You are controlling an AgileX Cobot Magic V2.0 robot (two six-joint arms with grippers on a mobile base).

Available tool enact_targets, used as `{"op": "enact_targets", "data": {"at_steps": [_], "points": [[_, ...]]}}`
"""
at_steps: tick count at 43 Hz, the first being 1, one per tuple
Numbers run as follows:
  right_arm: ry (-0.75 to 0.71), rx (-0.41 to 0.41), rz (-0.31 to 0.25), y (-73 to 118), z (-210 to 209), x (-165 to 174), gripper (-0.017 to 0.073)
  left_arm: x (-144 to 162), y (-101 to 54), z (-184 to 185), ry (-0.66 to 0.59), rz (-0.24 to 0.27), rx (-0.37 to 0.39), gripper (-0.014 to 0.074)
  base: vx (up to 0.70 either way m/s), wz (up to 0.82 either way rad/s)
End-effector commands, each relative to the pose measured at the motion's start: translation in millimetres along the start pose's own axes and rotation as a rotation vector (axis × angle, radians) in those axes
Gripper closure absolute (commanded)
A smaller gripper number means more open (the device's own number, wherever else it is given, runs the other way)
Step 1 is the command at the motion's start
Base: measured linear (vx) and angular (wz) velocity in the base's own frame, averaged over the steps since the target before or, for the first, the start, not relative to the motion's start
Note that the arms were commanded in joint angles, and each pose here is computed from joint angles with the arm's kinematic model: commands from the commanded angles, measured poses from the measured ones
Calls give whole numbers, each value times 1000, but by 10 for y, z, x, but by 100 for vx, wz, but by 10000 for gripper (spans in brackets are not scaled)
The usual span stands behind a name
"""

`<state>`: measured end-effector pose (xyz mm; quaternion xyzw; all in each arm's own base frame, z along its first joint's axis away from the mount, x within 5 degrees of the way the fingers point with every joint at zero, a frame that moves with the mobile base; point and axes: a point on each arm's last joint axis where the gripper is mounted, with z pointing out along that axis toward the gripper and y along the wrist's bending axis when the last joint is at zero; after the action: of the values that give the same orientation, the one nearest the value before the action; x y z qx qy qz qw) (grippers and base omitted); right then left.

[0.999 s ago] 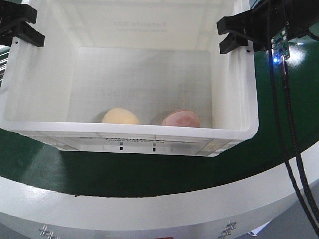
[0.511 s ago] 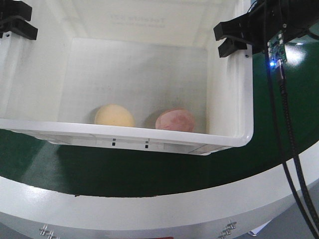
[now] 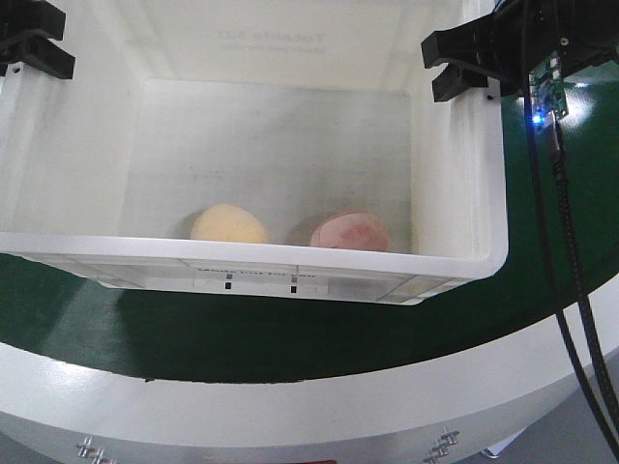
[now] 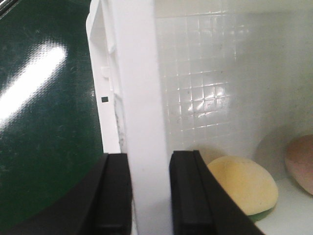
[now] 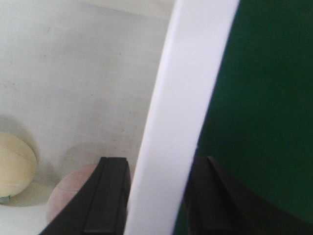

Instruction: Place moving items into box and shelve

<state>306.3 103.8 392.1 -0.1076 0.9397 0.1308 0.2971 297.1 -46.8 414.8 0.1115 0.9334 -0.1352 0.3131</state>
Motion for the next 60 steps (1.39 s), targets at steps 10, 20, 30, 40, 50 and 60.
{"op": "enact_targets", "data": {"at_steps": [10, 20, 30, 40, 50, 60], "points": [[-139, -49, 32, 133, -623, 18, 559, 21, -174, -433, -80, -37, 20, 594, 0, 0], [-79, -46, 48, 134, -638, 82, 559, 67, -156, -440, -35, -44, -4, 594, 0, 0], [-58, -47, 49, 135, -636, 101, 559, 59, -154, -440, -43, -49, -5, 594, 0, 0], [-37, -62, 62, 148, -636, 119, 559, 61, -188, -440, -40, -59, 32, 594, 0, 0], [-31, -77, 67, 162, -637, 124, 559, 59, -198, -441, -42, -63, 43, 594, 0, 0], [-27, -98, 75, 181, -639, 127, 559, 59, -202, -444, -43, -63, 46, 594, 0, 0]]}}
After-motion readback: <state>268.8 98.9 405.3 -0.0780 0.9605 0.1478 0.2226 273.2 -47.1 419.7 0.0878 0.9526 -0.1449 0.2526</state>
